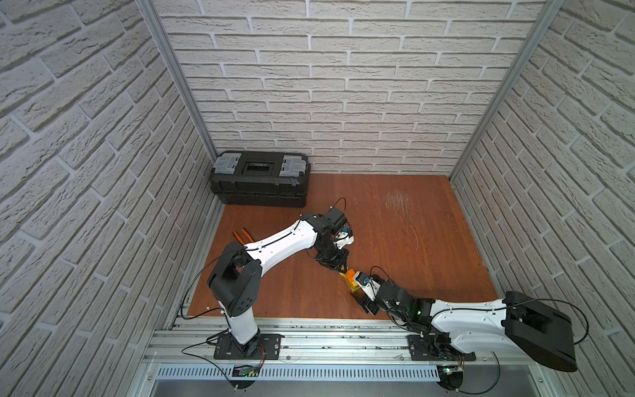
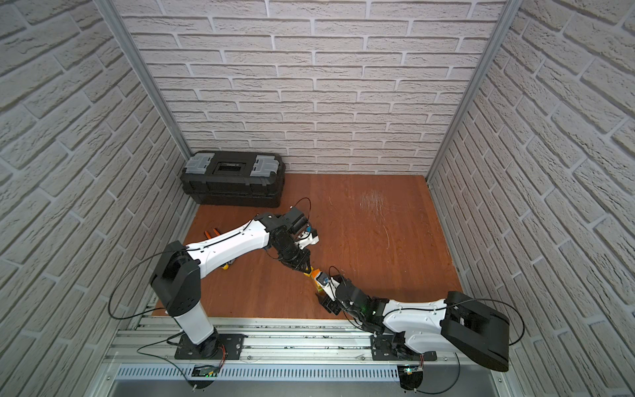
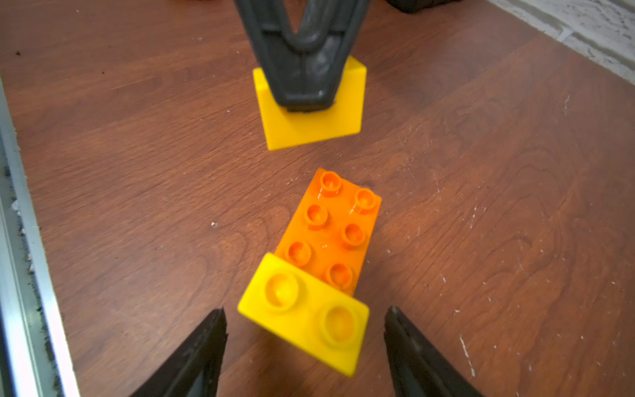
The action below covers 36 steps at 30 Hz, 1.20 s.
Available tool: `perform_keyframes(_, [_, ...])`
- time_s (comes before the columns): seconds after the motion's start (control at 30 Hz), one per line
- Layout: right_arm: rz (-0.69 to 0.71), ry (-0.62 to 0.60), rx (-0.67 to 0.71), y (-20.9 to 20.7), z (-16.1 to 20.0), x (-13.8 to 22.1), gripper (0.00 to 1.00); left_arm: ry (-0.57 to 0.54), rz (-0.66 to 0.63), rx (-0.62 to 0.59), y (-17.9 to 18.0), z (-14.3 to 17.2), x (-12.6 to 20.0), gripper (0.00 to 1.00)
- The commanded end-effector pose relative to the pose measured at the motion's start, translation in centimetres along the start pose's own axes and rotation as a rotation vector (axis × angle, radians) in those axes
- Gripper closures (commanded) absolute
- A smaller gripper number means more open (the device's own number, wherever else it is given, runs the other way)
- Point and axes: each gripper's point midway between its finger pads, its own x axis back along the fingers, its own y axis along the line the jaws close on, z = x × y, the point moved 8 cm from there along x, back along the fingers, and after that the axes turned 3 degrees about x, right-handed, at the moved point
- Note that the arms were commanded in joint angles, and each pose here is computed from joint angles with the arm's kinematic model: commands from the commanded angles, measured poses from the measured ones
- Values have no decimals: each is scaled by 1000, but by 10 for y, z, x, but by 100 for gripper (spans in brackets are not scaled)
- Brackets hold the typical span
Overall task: Assemble a carrot with lego
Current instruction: Adjust the lego brick at the center of the board, then assemble the lego brick with the lego brick.
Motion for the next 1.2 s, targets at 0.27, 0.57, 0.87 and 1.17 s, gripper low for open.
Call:
perform_keyframes(0.27, [85, -228, -42, -8, -18, 6, 23, -63, 34, 49, 19, 2, 38, 100])
perform_keyframes(0.57, [90, -269, -67, 0, -17, -9, 24, -70, 49, 81, 29, 4, 43, 100])
perform_keyframes(0.87, [134, -293, -81, 6, -21, -12, 27, -67, 58, 91, 29, 2, 37, 100])
perform_keyframes(1.17, [170, -322, -111, 1, -30, -9, 29, -57, 59, 92, 28, 1, 32, 100])
